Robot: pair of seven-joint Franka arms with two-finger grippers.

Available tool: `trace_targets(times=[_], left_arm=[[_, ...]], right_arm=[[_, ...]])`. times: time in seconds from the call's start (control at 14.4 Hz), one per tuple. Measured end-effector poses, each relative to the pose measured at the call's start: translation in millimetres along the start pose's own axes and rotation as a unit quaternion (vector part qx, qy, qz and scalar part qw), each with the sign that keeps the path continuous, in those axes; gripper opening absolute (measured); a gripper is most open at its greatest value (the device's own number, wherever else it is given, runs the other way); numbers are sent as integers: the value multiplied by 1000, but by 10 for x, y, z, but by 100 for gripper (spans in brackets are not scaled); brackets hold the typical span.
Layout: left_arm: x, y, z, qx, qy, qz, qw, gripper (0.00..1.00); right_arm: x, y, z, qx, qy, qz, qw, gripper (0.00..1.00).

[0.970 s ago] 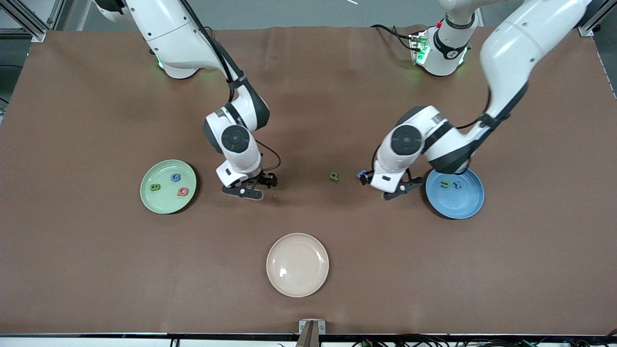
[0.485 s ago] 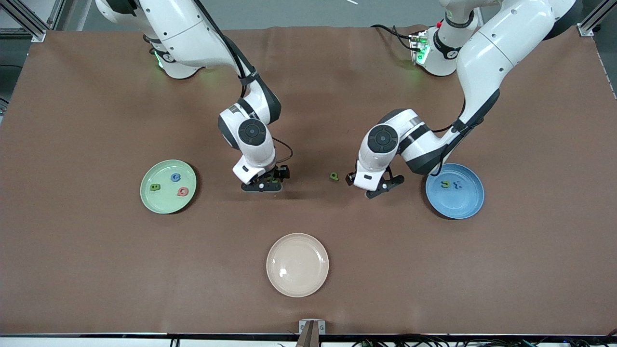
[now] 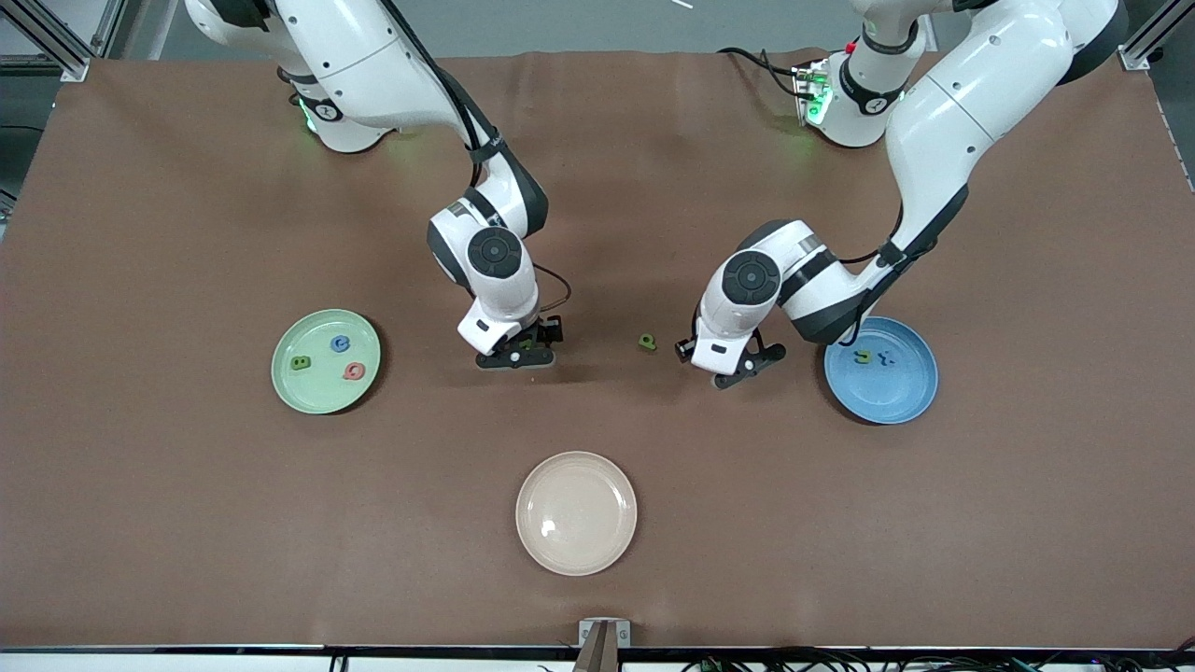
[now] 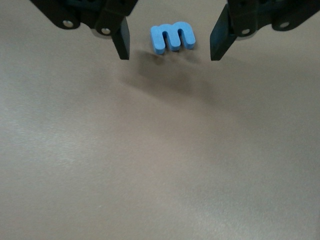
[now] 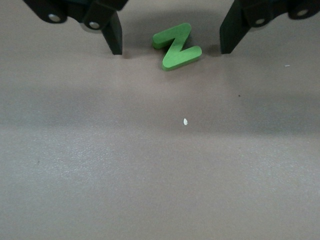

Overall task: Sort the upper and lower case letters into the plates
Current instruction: 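Grasp the blue E with the left gripper while the right gripper reaches the Z, then carry the green Z to the green plate while the left gripper carries the E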

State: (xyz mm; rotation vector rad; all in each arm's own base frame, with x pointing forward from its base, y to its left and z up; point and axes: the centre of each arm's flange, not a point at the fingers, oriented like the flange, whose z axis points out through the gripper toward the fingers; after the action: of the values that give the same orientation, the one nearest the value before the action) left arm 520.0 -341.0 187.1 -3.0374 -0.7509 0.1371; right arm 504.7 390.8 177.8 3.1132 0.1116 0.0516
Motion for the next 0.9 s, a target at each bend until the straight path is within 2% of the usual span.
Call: trace_targets(times=[0.07,0.14,0.28,0.35,0.42,0.55,0.9], left_arm=[[-8,-8,14,0,-1,-5,1000,73],[-19,-17,29,1,-2,-9,1000,73],[-43,-30,56,0,-4,-18,1000,73],[-61,-31,68,-3,-4,-24,1000,74],[-77,-35,81,-5,-5,-29,1000,74],[-108,-48,111,-4,-7,-32,999,74],[-143,-81,164,0,-10,-37,999,74]], right_arm=[[-2,2,6,0,0,0,1000,76],[-4,2,12,-1,-1,-1,1000,76],[0,-4,5,1,1,-3,1000,61],[1,-2,6,1,1,-3,1000,61],[4,-7,-2,2,2,-3,1000,55],[15,-1,-20,3,4,-6,1000,34],[312,521,-32,-3,5,-10,1000,34]])
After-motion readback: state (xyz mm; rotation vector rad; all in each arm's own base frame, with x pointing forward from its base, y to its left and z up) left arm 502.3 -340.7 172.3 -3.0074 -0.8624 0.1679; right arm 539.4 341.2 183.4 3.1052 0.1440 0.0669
